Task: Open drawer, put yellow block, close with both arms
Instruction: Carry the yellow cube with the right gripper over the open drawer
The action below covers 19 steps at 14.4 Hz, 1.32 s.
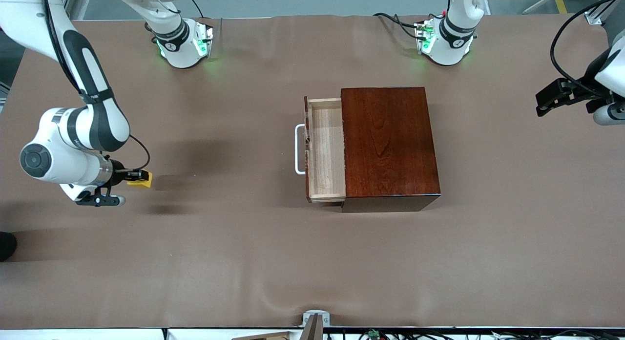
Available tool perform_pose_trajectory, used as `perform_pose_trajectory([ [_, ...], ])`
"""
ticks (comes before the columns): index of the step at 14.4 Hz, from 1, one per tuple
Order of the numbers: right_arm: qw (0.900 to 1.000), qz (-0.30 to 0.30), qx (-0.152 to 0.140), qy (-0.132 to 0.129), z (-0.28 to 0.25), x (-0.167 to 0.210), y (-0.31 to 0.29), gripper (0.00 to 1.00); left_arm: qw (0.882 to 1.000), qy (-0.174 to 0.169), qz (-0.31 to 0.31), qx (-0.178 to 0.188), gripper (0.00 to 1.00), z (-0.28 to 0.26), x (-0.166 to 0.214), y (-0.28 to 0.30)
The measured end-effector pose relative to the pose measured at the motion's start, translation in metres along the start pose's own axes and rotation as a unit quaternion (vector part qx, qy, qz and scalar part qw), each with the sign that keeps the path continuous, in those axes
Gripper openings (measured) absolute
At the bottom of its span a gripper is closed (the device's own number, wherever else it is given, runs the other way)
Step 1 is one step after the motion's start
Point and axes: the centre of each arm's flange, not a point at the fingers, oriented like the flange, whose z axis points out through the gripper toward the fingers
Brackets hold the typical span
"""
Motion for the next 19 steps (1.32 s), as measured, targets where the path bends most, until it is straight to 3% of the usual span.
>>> perform_pose_trajectory([
  [5, 0.999, 0.035, 0.021, -0.034, -0.055, -0.004, -0.045, 0.56, 1.000, 0.000, 0.003, -0.002, 1.00, 0.015, -0.007, 0.001],
  [11, 0.996, 0.090, 0.017, -0.022, -0.091, -0.009, -0.105, 0.56, 1.000, 0.003, 0.009, -0.002, 1.00, 0.012, -0.010, 0.007],
  [14, 0.989, 0.141, 0.023, -0.030, -0.112, -0.022, -0.142, 0.56, 1.000, 0.009, 0.008, -0.002, 1.00, 0.006, -0.014, 0.007],
  [19, 0.976, 0.216, 0.009, -0.036, -0.182, -0.050, -0.208, 0.56, 1.000, 0.013, 0.008, -0.018, 1.00, -0.005, -0.023, 0.008],
])
